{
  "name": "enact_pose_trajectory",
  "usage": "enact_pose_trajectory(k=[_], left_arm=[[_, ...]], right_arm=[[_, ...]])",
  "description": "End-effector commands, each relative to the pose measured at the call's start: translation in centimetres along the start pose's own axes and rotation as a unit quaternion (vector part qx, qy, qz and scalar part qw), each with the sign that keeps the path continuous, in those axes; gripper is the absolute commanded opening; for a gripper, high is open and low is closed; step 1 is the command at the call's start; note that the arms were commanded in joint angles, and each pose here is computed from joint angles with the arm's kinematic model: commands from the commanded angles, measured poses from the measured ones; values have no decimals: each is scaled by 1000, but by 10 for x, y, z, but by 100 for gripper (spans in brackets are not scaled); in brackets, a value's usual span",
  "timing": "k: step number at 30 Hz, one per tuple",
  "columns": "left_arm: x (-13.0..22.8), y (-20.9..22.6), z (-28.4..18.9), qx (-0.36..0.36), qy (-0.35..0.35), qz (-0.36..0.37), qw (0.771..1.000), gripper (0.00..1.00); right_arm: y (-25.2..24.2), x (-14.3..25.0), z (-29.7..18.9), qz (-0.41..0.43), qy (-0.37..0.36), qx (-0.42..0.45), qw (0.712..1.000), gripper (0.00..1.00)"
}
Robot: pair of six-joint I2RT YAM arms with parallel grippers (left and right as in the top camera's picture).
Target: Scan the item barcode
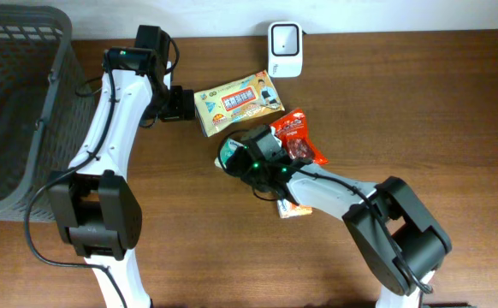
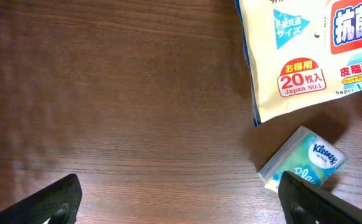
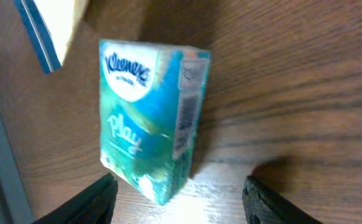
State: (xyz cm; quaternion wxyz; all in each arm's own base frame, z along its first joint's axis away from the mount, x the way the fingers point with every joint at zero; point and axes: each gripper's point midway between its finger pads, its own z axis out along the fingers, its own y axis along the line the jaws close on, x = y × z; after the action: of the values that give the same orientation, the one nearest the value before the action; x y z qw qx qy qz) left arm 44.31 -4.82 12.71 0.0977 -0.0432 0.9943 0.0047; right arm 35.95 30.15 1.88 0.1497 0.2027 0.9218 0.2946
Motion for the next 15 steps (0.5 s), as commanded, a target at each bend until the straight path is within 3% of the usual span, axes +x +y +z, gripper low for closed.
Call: enact_pose_trajectory(k=[1,6,8,13,15], left_arm=[[0,4,0,-5,0,-10,1000,99],[0,4,0,-5,0,-10,1000,99],[0,4,0,-5,0,-10,1000,99],[0,4,0,-5,0,-10,1000,99],[0,4,0,-5,0,-10,1000,99]], right_arm=[[-8,10,20,-2,5,10,1000,60],[-11,11,25,-1,0,16,1000,51],[-16,9,25,-1,-8,29,1000,40],[-21,5,25,-3,-20,39,999,38],[-23,5,24,-4,-21,44,999,25]])
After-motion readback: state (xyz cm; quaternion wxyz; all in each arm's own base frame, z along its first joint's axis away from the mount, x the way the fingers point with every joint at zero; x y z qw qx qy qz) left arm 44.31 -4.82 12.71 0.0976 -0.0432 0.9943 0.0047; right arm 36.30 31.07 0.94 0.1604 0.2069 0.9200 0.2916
